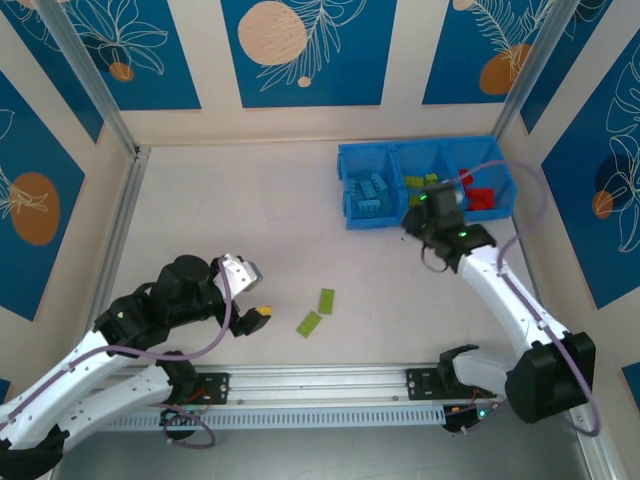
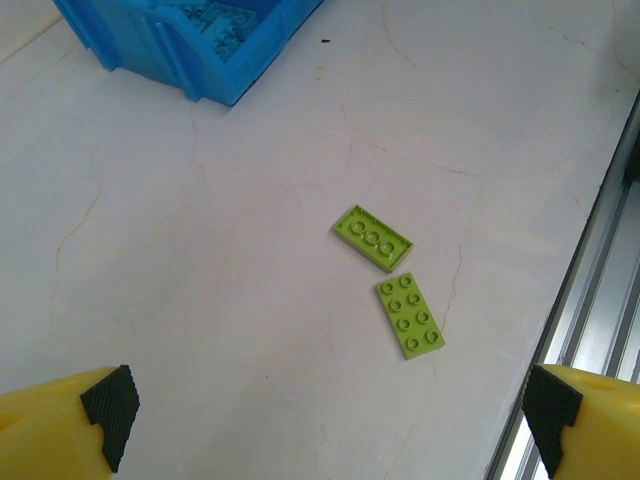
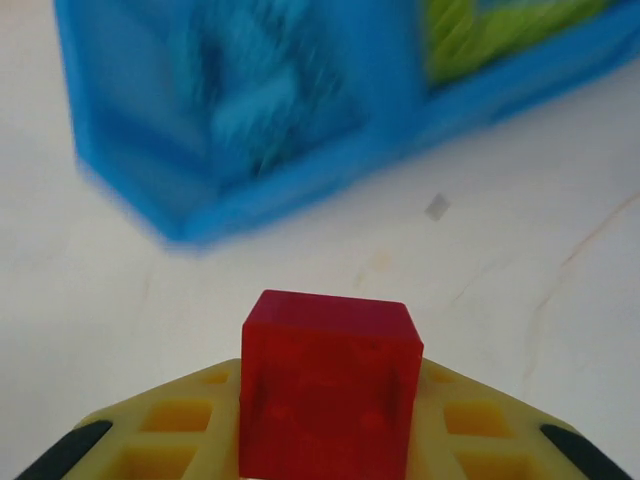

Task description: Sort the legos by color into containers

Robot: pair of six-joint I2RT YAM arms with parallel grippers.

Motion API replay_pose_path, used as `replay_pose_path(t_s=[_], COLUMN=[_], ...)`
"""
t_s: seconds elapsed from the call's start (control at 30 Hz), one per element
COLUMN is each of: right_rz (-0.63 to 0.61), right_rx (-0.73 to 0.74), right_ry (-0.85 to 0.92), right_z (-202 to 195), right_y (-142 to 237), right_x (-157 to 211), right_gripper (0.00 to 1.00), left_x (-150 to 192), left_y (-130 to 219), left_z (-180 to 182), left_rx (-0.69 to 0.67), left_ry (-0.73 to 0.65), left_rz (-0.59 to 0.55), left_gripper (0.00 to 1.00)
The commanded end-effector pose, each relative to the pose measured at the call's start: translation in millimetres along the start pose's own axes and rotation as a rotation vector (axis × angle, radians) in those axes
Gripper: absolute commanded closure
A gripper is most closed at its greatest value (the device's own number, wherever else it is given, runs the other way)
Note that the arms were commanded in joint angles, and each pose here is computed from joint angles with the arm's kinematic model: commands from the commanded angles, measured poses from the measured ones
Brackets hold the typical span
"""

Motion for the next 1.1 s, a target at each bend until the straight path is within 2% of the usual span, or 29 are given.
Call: replay_pose_path(t_s=[0.0, 0.17, 0.3, 0.37, 0.43, 0.47, 0.5, 0.57, 0.7, 0.83, 1.07], right_rz=[-0.03, -0.078, -0.013, 0.018, 0.058, 0.077, 0.098, 0.122, 0.127, 0.153, 0.21], right_rx=[-0.023, 0.027, 0.032, 0.041, 0.051, 0.047, 0.042, 0.025, -0.052, -0.166, -0.325], right_ry=[-0.063, -0.234, -0.363, -0.405, -0.44, -0.444, -0.446, -0.448, -0.45, -0.448, -0.319], right_z=[-5, -36, -56, -63, -67, -66, -64, -56, -38, -16, 16], right_y=[-15, -57, -96, -113, -125, -130, -132, -127, -99, -64, 12], right_x=[-58, -140, -172, -179, -185, -187, -188, -188, -175, -141, -42], right_gripper=[0.78, 0.78, 0.78, 0.7, 0.48, 0.42, 0.37, 0.33, 0.31, 0.31, 0.3], left_x=[-2, -2, -1, 0, 1, 2, 2, 3, 3, 5, -12], left_y=[0, 2, 0, -1, -2, -3, -3, -4, -3, -11, -36], left_z=[1, 2, 3, 4, 4, 4, 4, 4, 5, 7, 18], left_rx=[0.003, -0.008, -0.013, -0.016, -0.016, -0.015, -0.014, -0.015, -0.023, -0.024, -0.051], left_ry=[-0.004, -0.001, -0.002, -0.001, -0.002, -0.002, -0.002, -0.001, 0.008, 0.076, 0.446], left_rz=[-0.019, -0.021, -0.013, -0.003, 0.005, 0.009, 0.01, 0.017, 0.022, 0.061, 0.074], left_gripper=[0.0, 0.0, 0.0, 0.0, 0.0, 0.0, 0.0, 0.0, 0.0, 0.0, 0.0])
Point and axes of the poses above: each hand's point on the last joint's axis, 136 mm out from that joint toward the fingers, its own y axis back along the fingers, its own z axis along the line the jaws close on, x = y × z, the point moved 3 cm from there along y, back along the fingers, and after that the axes turned 9 degrees about -y, right-handed, at the moved point
